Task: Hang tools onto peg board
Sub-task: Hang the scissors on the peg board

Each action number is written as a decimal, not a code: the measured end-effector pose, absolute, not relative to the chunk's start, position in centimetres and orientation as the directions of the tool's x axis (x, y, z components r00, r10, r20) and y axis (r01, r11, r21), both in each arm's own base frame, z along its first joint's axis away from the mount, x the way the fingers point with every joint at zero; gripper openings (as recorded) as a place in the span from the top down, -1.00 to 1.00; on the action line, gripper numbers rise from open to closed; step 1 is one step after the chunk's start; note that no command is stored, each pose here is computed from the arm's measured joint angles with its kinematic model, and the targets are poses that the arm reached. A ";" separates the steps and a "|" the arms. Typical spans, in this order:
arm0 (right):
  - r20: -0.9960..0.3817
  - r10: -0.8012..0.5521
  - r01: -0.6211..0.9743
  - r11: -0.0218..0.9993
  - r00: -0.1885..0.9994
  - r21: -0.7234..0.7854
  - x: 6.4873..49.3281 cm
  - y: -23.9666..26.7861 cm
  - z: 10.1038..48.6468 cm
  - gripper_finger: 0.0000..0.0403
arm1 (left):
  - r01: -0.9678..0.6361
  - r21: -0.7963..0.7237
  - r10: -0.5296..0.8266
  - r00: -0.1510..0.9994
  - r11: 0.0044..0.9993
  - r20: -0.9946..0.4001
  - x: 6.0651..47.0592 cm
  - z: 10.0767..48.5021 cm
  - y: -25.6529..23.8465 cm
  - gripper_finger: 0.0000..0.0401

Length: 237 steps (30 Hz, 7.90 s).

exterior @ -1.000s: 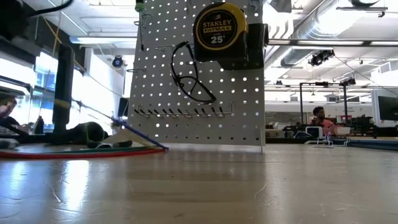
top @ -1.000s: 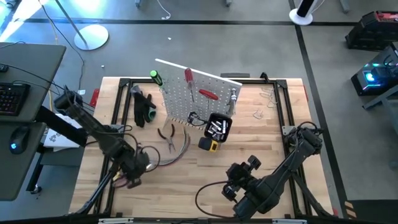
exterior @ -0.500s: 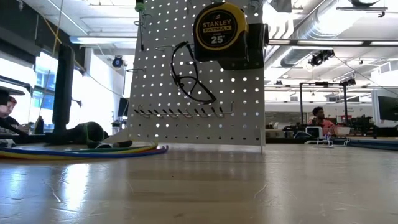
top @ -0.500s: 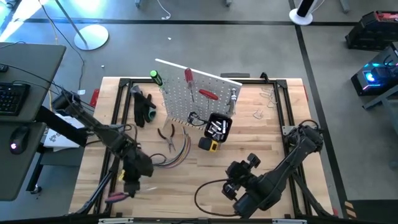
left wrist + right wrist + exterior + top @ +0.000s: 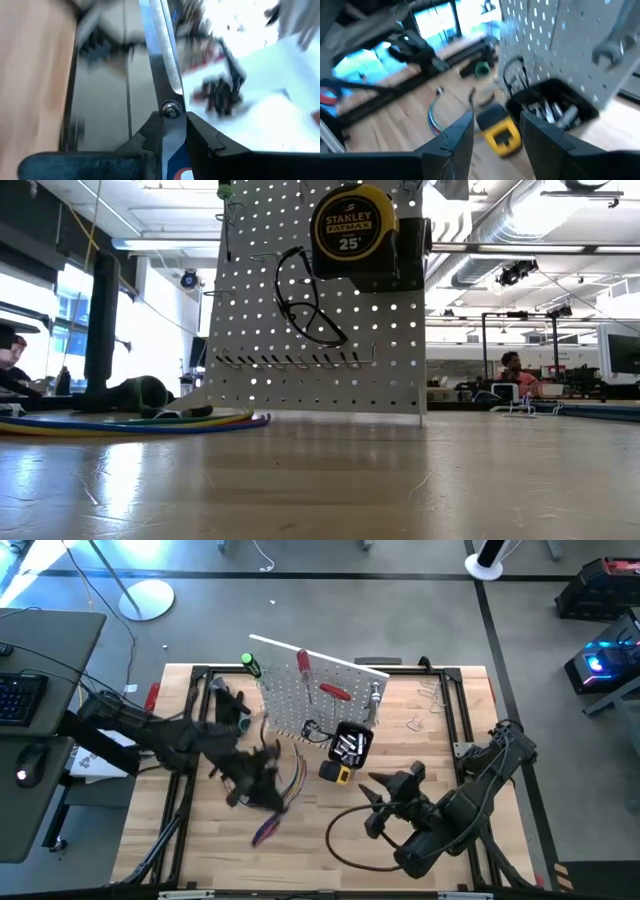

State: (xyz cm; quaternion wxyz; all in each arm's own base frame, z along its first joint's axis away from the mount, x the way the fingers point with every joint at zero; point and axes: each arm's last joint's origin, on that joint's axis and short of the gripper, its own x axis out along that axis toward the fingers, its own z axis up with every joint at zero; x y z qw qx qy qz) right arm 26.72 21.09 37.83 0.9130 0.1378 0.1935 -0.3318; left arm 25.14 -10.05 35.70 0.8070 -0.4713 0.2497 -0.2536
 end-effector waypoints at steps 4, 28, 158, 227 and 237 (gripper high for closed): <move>-0.385 -0.545 0.638 0.750 0.745 0.174 27.6 20.9 38.9 0.26 | 0.318 -0.808 -0.526 0.850 0.497 0.011 25.7 39.6 -8.3 0.75; 0.342 -0.156 -0.037 0.868 0.927 0.496 30.4 17.8 52.8 0.39 | 0.691 -0.441 -0.645 0.712 0.572 0.278 27.7 47.8 -8.7 0.75; 0.684 -0.379 0.105 0.907 0.623 0.408 35.1 9.1 53.5 1.00 | 0.479 -0.355 -0.035 0.631 0.803 0.775 31.0 44.3 -4.6 0.26; -0.362 0.084 0.191 0.729 0.928 0.658 32.1 16.7 44.8 0.00 | 0.260 -0.554 -0.547 0.707 0.791 -0.448 23.2 38.1 -7.9 0.85; -0.531 0.226 0.234 0.712 0.817 0.662 36.9 17.3 39.3 0.00 | 0.312 -0.434 -0.519 0.671 0.845 -0.530 24.5 36.2 -10.3 0.85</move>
